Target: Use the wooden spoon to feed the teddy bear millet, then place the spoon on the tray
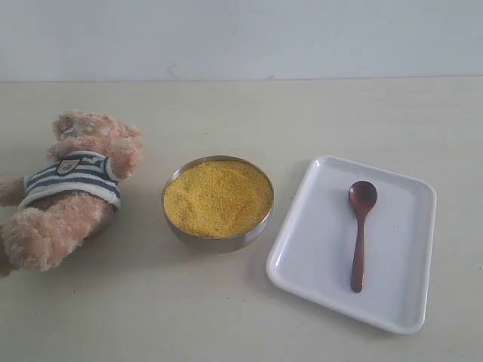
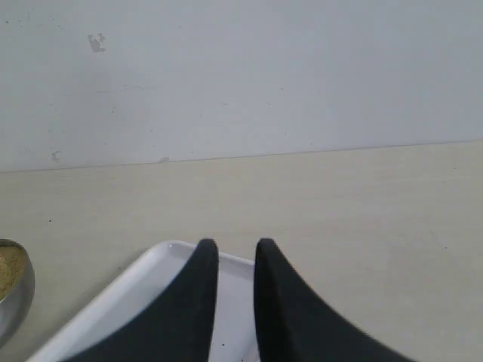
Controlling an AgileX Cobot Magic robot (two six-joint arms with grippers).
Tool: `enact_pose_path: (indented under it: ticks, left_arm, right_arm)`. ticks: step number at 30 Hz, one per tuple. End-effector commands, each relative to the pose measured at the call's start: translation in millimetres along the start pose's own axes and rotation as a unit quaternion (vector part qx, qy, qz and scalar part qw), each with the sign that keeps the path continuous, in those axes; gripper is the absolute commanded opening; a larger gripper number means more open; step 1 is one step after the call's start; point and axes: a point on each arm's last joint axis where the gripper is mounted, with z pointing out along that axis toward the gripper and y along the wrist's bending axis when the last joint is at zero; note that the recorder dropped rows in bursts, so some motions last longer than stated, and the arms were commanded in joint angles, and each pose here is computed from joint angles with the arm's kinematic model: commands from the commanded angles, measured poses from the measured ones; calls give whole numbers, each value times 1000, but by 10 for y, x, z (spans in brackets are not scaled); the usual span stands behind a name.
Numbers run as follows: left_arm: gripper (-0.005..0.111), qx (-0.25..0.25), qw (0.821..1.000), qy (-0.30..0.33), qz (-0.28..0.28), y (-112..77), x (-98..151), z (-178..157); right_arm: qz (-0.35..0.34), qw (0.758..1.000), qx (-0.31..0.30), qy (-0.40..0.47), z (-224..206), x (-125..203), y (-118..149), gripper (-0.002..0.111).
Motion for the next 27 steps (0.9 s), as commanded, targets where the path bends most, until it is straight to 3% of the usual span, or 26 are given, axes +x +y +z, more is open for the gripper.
enact_pose_path:
  ticks: [1,19,21,22,24,25,27]
  left_arm:
    - [4,-1,1000,1,2,1,9,0]
    - [4,-1,1000,1,2,1,9,0]
    - [4,-1,1000,1,2,1,9,0]
    - [4,-1,1000,1,2,1,9,0]
    - [4,-1,1000,1,2,1,9,0]
    - [4,-1,1000,1,2,1,9,0]
    - [4,-1,1000,1,2,1,9,0]
  right_arm:
    - [-3,1000,-1,-4,-1,-11,2,18]
    - [3,1000,-5,-11,-1,-23,11,18]
    - [102,993,-38,-50,-8,-100,61,18]
    - [193,976,-65,-78,-20,-165,90,18]
    - [357,916,-125,-131,-60,-304,123,18]
    - [391,895,-149,-152,-83,-358,135,18]
    - [403,878,-179,-189,-124,-437,148,18]
